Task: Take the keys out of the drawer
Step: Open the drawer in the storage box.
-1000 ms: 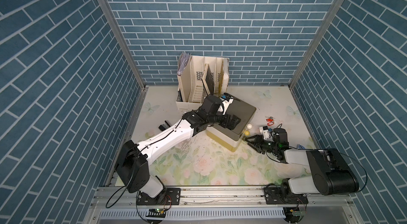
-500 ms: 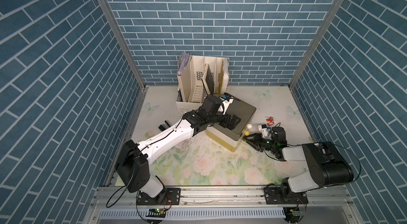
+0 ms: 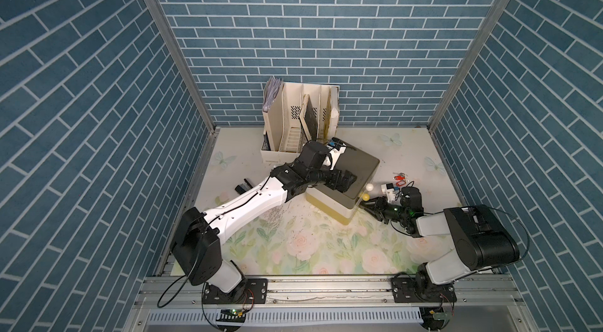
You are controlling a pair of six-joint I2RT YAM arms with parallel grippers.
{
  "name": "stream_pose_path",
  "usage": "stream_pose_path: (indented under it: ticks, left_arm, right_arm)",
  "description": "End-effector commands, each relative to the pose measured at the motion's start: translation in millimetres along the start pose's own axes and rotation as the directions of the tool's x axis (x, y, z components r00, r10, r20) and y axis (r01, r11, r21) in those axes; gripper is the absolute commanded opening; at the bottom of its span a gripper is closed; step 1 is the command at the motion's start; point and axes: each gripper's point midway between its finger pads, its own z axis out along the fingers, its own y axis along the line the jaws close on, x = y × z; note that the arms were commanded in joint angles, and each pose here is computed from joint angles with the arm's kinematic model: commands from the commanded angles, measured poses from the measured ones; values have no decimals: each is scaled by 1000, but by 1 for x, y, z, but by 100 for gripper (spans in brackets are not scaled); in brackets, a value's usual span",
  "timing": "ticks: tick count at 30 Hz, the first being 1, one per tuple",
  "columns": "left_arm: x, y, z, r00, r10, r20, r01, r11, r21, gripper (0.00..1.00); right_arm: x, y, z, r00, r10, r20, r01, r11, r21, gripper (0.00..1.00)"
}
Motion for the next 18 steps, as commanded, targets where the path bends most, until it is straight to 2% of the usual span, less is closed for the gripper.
stream_pose_path:
  ticks: [1, 11, 18]
  left_arm:
    - [33, 13, 11, 993, -24, -112, 19, 999, -44, 100]
    - [32, 13, 11, 993, -20, -116, 14, 999, -50, 100]
    - [34, 14, 13, 992, -20, -122, 14, 999, -51, 100]
  right_arm:
    - [-4, 6, 3, 1000, -21, 10, 21, 1000, -20, 25]
    - [3, -2, -4, 1000, -16, 20, 17, 1000, -8, 17]
    - [2, -10, -19, 999, -14, 47, 14, 1000, 12, 16]
